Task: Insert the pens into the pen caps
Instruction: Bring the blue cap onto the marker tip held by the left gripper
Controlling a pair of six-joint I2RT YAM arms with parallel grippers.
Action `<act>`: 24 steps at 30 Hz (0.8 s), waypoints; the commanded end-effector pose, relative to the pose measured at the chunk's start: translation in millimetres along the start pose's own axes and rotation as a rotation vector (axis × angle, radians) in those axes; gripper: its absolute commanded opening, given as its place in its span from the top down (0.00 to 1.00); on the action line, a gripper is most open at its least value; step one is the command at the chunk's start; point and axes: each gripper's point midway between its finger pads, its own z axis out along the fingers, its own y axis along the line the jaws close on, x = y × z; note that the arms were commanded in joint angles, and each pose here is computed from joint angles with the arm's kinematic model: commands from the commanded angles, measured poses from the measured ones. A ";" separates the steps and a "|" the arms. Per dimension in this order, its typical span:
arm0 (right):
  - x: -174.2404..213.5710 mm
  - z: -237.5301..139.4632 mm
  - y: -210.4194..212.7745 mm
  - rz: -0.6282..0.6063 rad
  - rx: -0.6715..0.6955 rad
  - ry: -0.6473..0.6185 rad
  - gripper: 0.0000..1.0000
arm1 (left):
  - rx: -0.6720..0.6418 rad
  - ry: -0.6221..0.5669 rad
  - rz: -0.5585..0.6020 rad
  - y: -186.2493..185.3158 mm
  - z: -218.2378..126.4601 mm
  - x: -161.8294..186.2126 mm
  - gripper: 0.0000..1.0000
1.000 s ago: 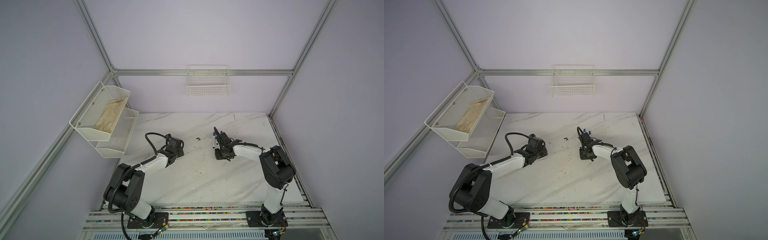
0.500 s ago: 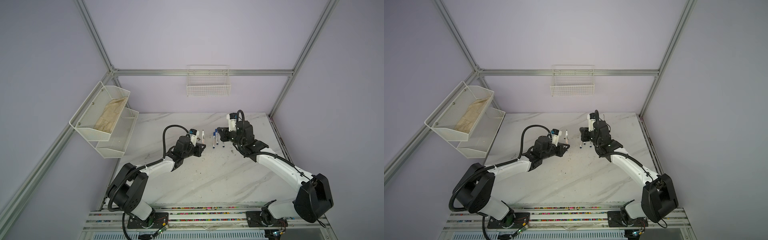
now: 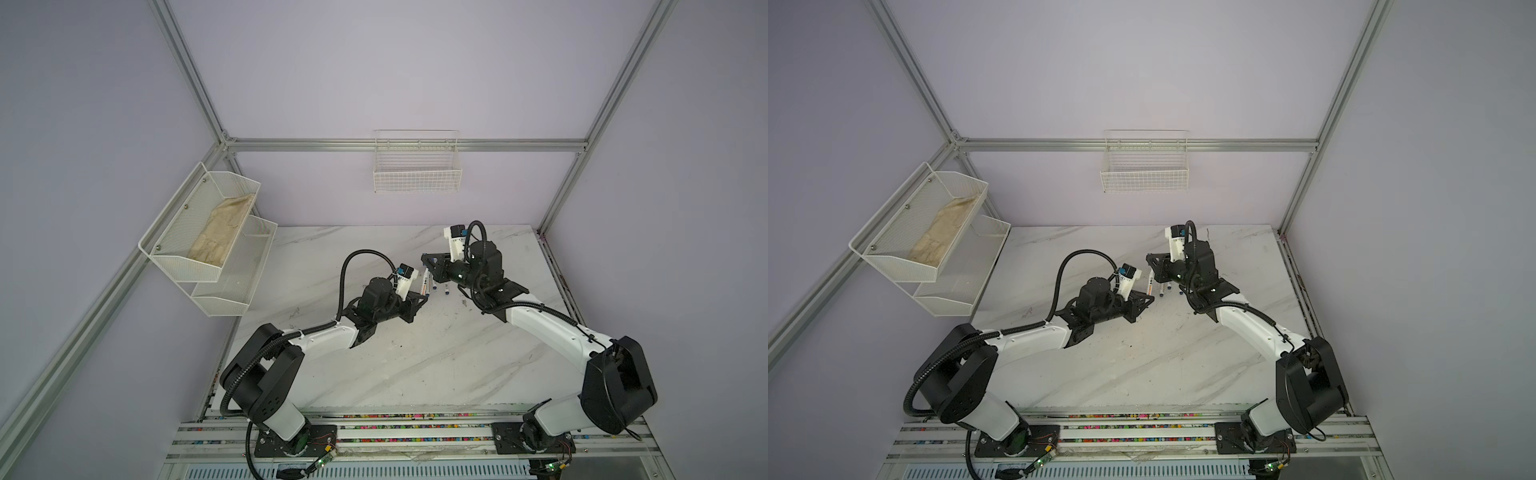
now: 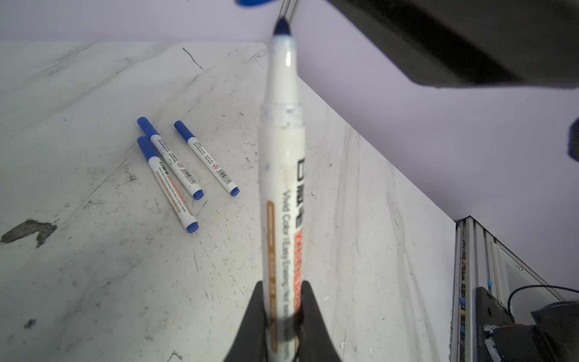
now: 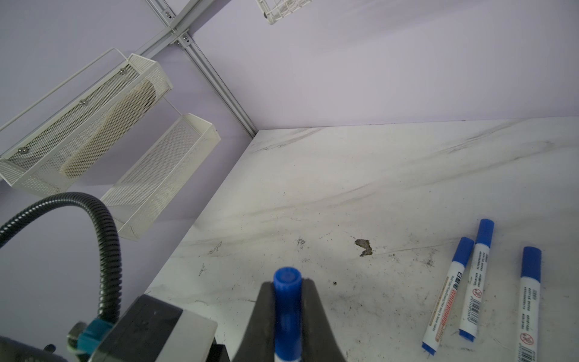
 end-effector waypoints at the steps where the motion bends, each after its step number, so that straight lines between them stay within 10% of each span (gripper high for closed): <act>1: -8.8 -8.8 8.8 -0.007 -0.027 -0.029 1.00 | 0.012 -0.111 0.060 -9.8 -3.9 -39.0 1.00; 24: -12.9 -6.6 -2.8 -0.015 0.001 -0.030 1.00 | 0.012 -0.121 0.056 -11.1 -3.9 -40.8 1.00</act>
